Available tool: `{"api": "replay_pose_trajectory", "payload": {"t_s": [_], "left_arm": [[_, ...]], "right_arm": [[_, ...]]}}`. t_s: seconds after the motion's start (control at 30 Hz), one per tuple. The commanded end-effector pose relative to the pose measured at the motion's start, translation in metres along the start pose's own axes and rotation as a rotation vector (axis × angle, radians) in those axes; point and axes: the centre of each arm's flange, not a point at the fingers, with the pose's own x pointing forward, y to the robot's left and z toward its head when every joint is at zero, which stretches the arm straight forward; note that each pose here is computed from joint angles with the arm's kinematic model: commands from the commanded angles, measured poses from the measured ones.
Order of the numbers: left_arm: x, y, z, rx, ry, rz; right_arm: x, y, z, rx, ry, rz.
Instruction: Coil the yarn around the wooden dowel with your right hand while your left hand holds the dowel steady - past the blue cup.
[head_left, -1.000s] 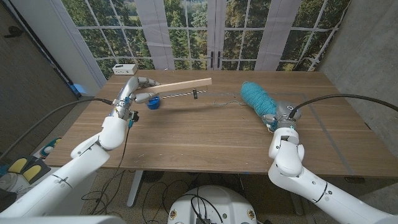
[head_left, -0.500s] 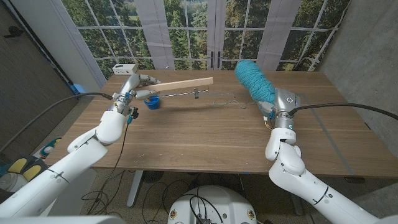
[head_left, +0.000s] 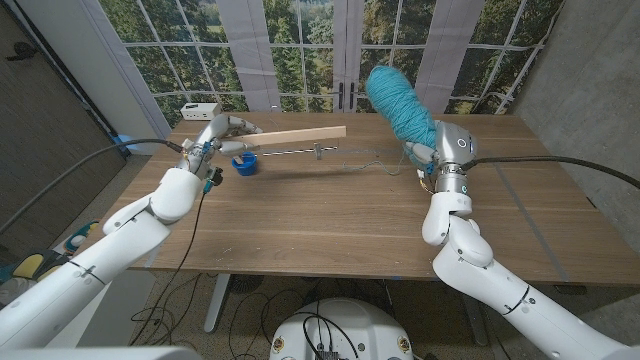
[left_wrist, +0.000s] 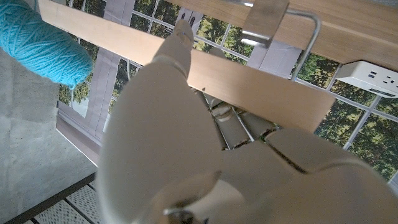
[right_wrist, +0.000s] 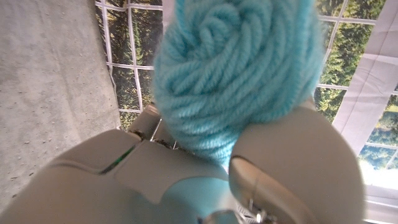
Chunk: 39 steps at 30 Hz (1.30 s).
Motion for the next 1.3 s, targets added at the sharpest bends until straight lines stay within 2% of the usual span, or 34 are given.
{"api": "replay_pose_trajectory", "payload": {"t_s": [0.03, 0.4, 0.77, 0.97, 1.13, 1.3], "left_arm": [[0.005, 0.001, 0.007, -0.001, 0.005, -0.041], [0.016, 0.002, 0.020, 0.014, -0.009, -0.076], [0.015, 0.000, 0.024, 0.015, -0.014, -0.090], [0.012, 0.002, 0.026, 0.009, -0.017, -0.086], [0.009, 0.003, 0.026, 0.007, -0.016, -0.081], [0.007, 0.004, 0.026, 0.001, -0.009, -0.082]], "right_arm": [[0.022, -0.019, 0.030, 0.065, -0.094, 0.073], [0.033, -0.039, 0.051, 0.123, -0.164, 0.183], [0.032, -0.058, 0.068, 0.205, -0.240, 0.273], [0.035, -0.067, 0.075, 0.299, -0.280, 0.402], [0.034, -0.072, 0.084, 0.309, -0.303, 0.459], [0.033, -0.073, 0.090, 0.355, -0.343, 0.546]]}}
